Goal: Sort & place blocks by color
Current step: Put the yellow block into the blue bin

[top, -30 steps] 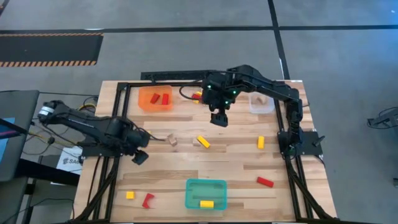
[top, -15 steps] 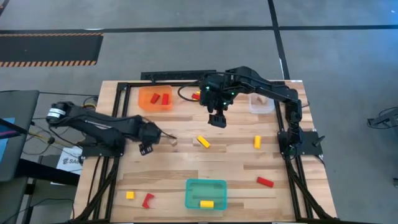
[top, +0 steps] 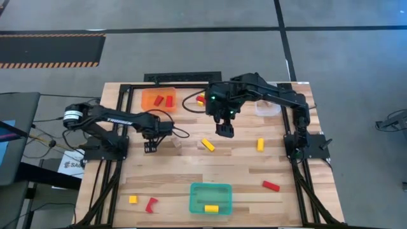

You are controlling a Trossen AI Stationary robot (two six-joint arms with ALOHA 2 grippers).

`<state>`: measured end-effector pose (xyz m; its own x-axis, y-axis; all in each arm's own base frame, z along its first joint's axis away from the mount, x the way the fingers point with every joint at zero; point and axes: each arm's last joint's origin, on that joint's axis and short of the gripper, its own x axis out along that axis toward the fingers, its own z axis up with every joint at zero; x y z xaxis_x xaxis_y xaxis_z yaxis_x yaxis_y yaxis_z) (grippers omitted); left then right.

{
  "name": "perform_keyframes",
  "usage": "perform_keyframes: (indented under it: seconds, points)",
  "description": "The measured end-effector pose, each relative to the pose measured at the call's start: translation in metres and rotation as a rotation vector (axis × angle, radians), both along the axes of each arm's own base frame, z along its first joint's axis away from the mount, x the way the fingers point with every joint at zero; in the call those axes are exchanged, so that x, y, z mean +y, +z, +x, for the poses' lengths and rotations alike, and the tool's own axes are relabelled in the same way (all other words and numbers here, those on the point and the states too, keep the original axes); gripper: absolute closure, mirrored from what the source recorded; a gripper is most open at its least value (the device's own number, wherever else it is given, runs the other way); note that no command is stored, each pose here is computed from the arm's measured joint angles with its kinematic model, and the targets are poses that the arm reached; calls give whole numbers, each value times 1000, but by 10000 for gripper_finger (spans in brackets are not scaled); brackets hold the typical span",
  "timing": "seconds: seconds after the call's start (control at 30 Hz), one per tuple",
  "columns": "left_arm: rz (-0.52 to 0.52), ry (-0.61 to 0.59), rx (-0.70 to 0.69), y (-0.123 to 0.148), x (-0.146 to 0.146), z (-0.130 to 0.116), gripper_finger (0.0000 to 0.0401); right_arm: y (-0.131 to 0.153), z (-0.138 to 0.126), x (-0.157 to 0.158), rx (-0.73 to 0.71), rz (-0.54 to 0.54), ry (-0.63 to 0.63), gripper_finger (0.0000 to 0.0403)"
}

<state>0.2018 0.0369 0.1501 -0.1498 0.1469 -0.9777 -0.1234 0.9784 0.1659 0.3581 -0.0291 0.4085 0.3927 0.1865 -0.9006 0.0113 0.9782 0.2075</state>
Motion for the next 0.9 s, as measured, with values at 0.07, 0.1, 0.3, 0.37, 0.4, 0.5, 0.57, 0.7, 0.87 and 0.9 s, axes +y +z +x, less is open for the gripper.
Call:
perform_keyframes:
  seconds: [0.07,0.1,0.3,0.37,0.4,0.5,0.57,0.7,0.87,0.9]
  points:
    - [2,9,33,-6,3,-1,127,3,-2,5,-9,-1,12,77]
    - [11,15,43,-7,5,0,127,4,-3,7,-12,-1,18,77]
    - [-36,31,86,-17,13,2,170,8,-7,14,-22,1,29,77]
    - [-54,40,97,-19,14,2,207,14,-12,15,-38,0,28,77]
    - [-60,45,97,-20,14,2,229,17,-15,16,-49,-4,30,77]
    - [-79,57,92,-19,16,1,299,30,-29,17,-89,-50,24,77]
    - [-68,65,99,-18,17,-1,347,41,-41,17,-122,-85,9,77]
    - [-48,100,76,-12,17,-3,371,67,-74,19,-209,-90,-33,77]
    - [-117,129,-96,20,9,-1,380,90,-110,24,-290,-97,-139,77]
    - [-137,130,-146,29,6,-1,384,93,-116,25,-302,-104,-164,77]
